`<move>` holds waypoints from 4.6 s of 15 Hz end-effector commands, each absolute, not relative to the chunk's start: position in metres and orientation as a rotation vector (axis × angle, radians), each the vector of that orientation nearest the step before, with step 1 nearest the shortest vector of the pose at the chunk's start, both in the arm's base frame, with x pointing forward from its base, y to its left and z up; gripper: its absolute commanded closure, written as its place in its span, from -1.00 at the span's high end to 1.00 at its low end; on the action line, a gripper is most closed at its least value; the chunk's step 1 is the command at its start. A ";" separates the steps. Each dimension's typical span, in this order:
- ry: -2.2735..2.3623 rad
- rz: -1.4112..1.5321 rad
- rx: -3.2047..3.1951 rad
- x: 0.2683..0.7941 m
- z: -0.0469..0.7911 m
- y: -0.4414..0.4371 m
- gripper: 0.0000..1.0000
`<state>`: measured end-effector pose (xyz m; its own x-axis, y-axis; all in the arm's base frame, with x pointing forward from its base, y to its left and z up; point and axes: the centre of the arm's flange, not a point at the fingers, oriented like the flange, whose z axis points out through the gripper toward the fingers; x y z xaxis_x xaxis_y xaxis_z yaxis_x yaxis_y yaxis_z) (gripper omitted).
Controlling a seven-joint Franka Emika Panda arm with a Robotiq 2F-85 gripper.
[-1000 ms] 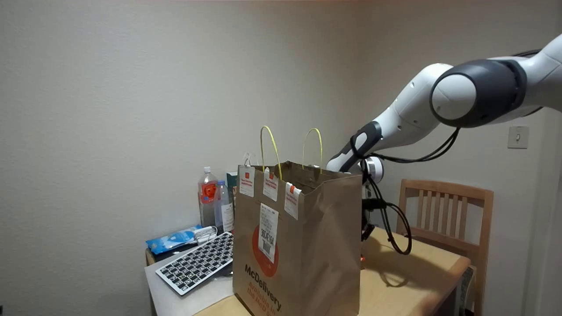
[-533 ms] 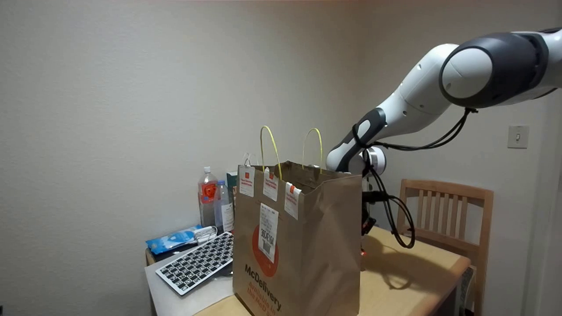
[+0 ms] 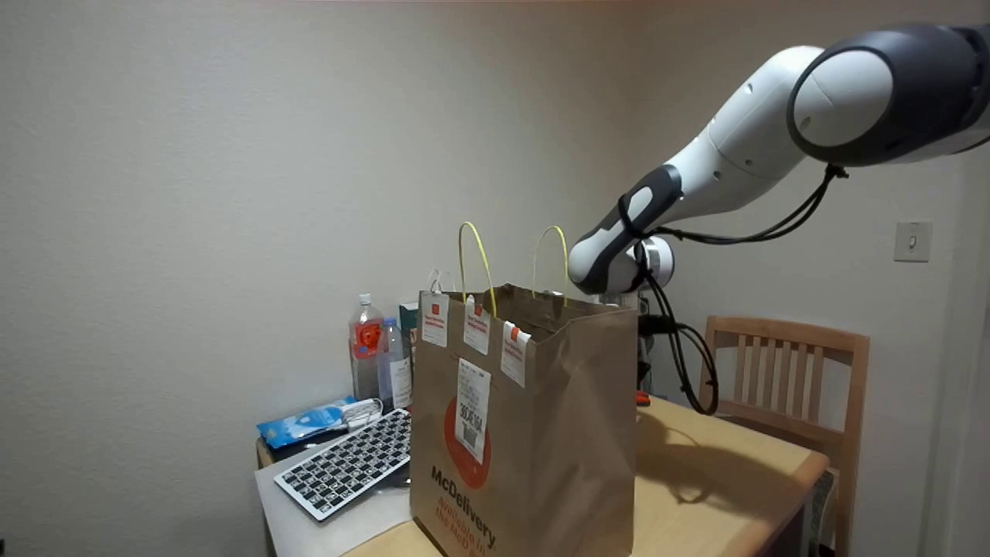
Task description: Pick up the orange object on the table and put it in the paper bag
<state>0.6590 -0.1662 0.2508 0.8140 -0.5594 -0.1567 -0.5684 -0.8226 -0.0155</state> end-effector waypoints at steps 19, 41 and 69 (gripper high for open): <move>0.686 0.013 -3.119 0.624 0.443 -0.087 -1.00; 0.444 0.094 -3.236 0.587 0.571 0.022 -1.00; 0.003 0.373 -3.231 0.611 0.551 0.102 -1.00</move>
